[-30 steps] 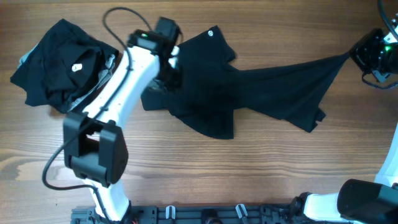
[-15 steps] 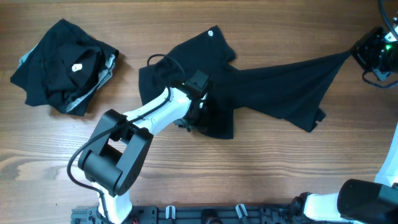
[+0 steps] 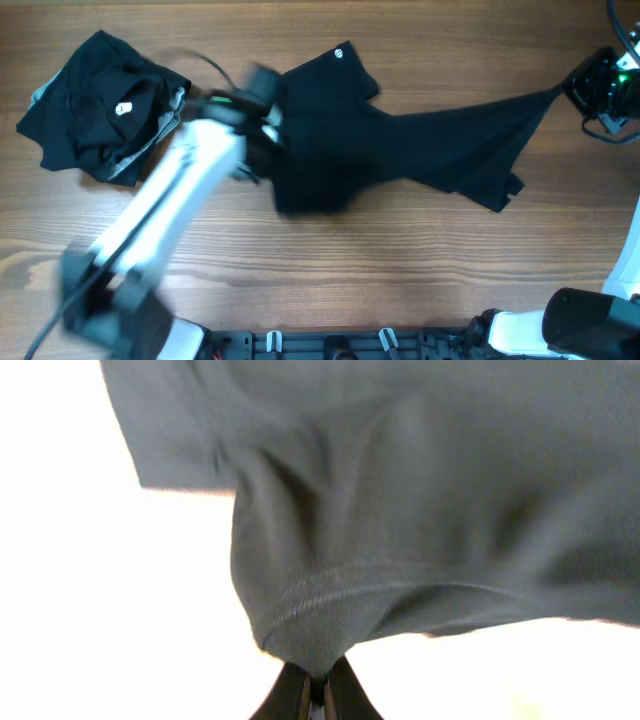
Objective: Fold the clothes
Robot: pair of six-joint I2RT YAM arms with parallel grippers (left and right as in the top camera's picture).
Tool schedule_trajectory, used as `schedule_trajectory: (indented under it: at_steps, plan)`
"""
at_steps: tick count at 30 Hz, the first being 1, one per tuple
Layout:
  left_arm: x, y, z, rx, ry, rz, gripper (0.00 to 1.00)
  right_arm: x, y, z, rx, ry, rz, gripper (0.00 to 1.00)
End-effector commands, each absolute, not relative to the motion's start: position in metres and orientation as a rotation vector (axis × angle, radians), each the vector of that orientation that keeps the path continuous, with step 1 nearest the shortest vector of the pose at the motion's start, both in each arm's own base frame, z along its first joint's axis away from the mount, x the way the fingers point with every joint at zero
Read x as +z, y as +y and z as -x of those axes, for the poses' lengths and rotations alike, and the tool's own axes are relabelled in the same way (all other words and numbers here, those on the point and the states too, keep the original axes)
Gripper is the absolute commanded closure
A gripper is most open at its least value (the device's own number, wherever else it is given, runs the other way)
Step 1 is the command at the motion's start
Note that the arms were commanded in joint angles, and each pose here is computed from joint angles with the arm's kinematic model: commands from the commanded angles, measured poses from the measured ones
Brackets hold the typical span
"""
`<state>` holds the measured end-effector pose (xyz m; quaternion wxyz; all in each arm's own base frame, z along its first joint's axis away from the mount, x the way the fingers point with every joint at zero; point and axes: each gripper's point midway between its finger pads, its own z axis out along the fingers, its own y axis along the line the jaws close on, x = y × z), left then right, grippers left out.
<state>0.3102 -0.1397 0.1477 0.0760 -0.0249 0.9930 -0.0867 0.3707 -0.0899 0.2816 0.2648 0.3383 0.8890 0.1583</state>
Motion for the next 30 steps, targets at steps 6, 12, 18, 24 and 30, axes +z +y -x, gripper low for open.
schedule_trajectory:
  at_steps: [6,12,18,24,30]
  plan:
    - [0.411,-0.034,-0.299,-0.345,2.135,0.330,0.96,0.271,-0.080,-0.349,0.389,2.541,-0.784,0.96]
    - [0.513,0.005,-0.270,-0.157,1.816,0.366,0.96,0.337,-0.057,-0.315,0.415,2.379,-0.637,0.96]
    - [0.552,0.037,-0.246,0.007,1.673,0.439,0.96,0.439,-0.030,-0.246,0.337,2.015,-0.471,0.96]
    - [0.531,0.035,-0.281,0.045,1.759,0.433,0.96,0.452,-0.033,-0.253,0.364,1.944,-0.510,0.96]
    - [0.461,-0.044,-0.446,-0.234,1.940,0.107,0.96,0.422,-0.056,-0.390,0.579,1.966,-0.432,0.96]
